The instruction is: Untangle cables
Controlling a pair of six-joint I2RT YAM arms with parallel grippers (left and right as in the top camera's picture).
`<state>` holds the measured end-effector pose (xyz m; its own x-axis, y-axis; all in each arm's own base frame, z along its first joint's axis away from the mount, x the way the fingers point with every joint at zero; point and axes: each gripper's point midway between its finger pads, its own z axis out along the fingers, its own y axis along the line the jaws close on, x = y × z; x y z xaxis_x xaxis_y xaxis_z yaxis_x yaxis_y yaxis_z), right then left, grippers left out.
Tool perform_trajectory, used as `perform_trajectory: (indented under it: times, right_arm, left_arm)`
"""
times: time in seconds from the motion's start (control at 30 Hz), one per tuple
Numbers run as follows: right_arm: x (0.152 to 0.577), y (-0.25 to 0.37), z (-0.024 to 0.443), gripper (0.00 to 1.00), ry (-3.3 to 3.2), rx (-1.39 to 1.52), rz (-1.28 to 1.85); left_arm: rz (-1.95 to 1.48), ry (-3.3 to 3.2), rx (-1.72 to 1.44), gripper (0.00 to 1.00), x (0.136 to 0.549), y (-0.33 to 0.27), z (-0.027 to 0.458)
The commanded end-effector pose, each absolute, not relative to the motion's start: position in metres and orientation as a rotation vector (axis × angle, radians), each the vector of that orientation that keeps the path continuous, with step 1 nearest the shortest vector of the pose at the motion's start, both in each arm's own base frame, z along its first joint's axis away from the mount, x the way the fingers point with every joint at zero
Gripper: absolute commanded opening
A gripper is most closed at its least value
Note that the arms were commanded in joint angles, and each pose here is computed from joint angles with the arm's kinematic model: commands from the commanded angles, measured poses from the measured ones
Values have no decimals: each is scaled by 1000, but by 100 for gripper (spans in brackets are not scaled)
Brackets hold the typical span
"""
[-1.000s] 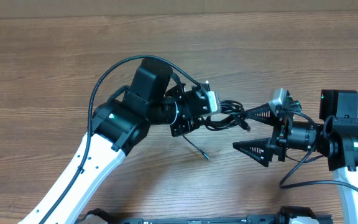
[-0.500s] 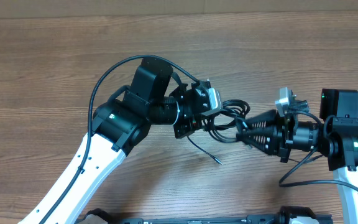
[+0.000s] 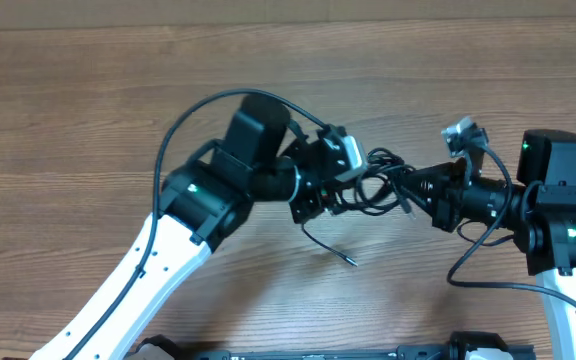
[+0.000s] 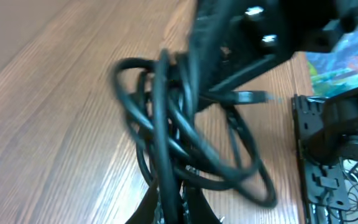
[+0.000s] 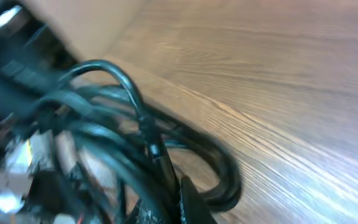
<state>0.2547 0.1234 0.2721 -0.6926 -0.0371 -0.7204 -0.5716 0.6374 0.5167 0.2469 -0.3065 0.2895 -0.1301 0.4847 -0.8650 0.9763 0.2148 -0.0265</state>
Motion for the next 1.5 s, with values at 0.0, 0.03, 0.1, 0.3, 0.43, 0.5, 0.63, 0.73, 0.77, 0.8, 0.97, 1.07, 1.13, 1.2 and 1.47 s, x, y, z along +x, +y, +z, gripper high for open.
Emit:
perform_trajectory:
  times: [0.0, 0.03, 0.1, 0.3, 0.43, 0.5, 0.63, 0.73, 0.77, 0.8, 0.97, 1.07, 1.13, 1.2, 1.47]
  right_arm:
    - [271, 104, 268, 4, 2264, -220, 892]
    - [276, 94, 262, 4, 2301, -122, 838]
    - [283, 75, 252, 4, 2353, 61, 731]
    - [287, 53, 241, 28, 2391, 337, 638]
    - [282, 53, 237, 78, 2416, 346, 638]
    - [281, 53, 236, 86, 2422, 348, 639]
    - [270, 90, 252, 100, 2399, 230, 935]
    - [258, 127, 292, 100, 2299, 198, 1365]
    - [260, 127, 293, 100, 2303, 286, 1403]
    - [261, 127, 295, 100, 2300, 339, 1425]
    - [272, 121, 296, 100, 2289, 675, 1482]
    - [273, 120, 295, 99, 2284, 822, 1522]
    - [273, 120, 295, 91, 2274, 938, 1561]
    - [273, 120, 295, 86, 2265, 1001, 1582]
    - [270, 125, 301, 4, 2265, 999, 1644]
  left_arm:
    - [-902, 1630, 1442, 4, 217, -331, 305]
    - [-878, 1629, 1441, 4, 215, -337, 305]
    - [-802, 1692, 1385, 4, 224, -336, 301]
    - [-509, 1975, 1014, 4, 278, -301, 286]
    - [-401, 2031, 892, 4, 293, -286, 283]
    - [-400, 2031, 892, 4, 293, -286, 284]
    - [-425, 2011, 867, 4, 296, -289, 290]
    - [-580, 1888, 871, 4, 293, -313, 317]
    - [-600, 1859, 843, 4, 296, -315, 326]
    - [-610, 1844, 828, 4, 298, -317, 330]
    - [-717, 1767, 752, 4, 300, -327, 356]
    - [-784, 1731, 796, 4, 291, -335, 362]
    - [-807, 1730, 816, 4, 287, -338, 362]
    - [-819, 1734, 829, 4, 285, -339, 360]
    - [-870, 1693, 865, 4, 275, -347, 367]
